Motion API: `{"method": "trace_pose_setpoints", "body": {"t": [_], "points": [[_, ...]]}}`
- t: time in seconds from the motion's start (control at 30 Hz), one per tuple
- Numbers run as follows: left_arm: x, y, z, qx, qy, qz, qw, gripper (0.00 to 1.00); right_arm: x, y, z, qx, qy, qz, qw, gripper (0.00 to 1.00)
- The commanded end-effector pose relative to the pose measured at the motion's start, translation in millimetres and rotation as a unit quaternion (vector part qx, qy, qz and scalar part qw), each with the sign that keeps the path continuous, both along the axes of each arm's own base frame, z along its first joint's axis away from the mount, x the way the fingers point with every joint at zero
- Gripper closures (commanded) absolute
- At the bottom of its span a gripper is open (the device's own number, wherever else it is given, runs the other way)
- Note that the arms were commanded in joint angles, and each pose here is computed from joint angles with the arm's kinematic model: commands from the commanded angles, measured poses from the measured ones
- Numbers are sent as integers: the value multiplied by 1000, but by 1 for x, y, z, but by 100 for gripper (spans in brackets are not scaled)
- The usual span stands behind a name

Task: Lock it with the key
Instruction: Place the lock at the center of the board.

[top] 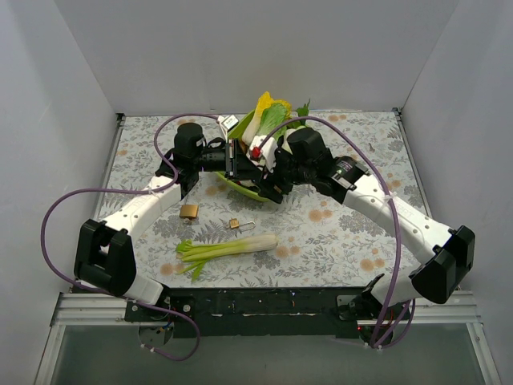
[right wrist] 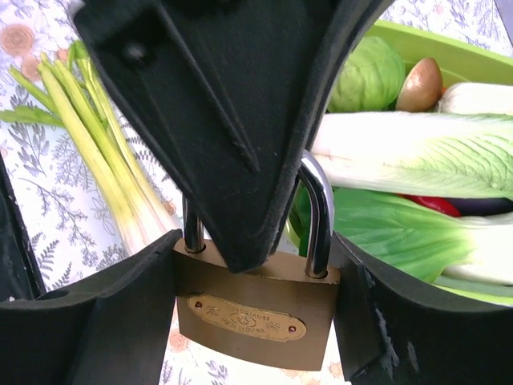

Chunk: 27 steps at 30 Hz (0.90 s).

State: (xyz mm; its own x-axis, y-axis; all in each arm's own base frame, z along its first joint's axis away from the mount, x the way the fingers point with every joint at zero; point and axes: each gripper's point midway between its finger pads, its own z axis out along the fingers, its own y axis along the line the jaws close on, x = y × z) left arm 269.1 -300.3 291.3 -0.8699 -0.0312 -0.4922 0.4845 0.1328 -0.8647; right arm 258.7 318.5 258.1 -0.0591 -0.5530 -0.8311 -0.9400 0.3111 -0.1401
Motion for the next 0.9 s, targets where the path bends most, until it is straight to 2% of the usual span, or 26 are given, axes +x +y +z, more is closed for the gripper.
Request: {"method": "trace_pose_setpoints", "body": {"t": [0.0, 0.03, 0.07, 0.1, 0.13, 0.23, 0.33, 0.43, 0.5, 0.57, 0.6, 0.67, 0.7, 0.73, 0.77, 0.83, 0.87], "points": [[-15, 4, 39, -31, -57, -21, 998, 76, 5, -14, 9, 2, -19, -21, 1000, 80], [-15, 4, 38, -30, -55, -20, 998, 71, 6, -15, 9, 3, -16, -24, 1000, 84], [-13, 6, 37, -29, -56, -16, 998, 64, 10, -20, 9, 4, -12, -34, 999, 93], [-12, 7, 38, -28, -56, -13, 998, 52, 10, -23, 8, 6, -3, -35, 999, 96], [-8, 11, 37, -27, -55, -6, 998, 47, 12, -27, 8, 7, 2, -40, 999, 99], [4, 21, 38, -25, -59, 16, 998, 33, 21, -45, 6, 14, 33, -65, 997, 99], [17, 33, 43, -19, -78, 37, 996, 10, 43, -77, 2, 20, 62, -112, 992, 99], [28, 45, 46, -8, -101, 58, 993, 2, 80, -124, -5, 22, 83, -181, 980, 99], [33, 50, 46, 1, -110, 67, 992, 2, 115, -165, -17, 18, 95, -242, 965, 99], [41, 57, 51, 14, -150, 73, 986, 2, 149, -207, -10, 26, 85, -296, 951, 99], [43, 61, 47, 28, -149, 79, 985, 2, 165, -219, -27, 19, 106, -312, 944, 99], [59, 72, 51, 48, -188, 104, 975, 2, 195, -252, -19, 22, 93, -351, 932, 99], [63, 76, 49, 52, -187, 109, 975, 2, 208, -255, -41, 11, 112, -358, 927, 99], [70, 84, 48, 56, -188, 121, 973, 2, 225, -276, -33, 15, 98, -379, 920, 99], [73, 88, 45, 60, -187, 126, 972, 2, 238, -292, -55, 5, 115, -396, 911, 99], [78, 96, 40, 66, -181, 136, 972, 2, 260, -312, -54, 5, 101, -417, 903, 99], [78, 99, 36, 71, -178, 137, 972, 2, 270, -317, -75, -2, 119, -422, 899, 99]]}}
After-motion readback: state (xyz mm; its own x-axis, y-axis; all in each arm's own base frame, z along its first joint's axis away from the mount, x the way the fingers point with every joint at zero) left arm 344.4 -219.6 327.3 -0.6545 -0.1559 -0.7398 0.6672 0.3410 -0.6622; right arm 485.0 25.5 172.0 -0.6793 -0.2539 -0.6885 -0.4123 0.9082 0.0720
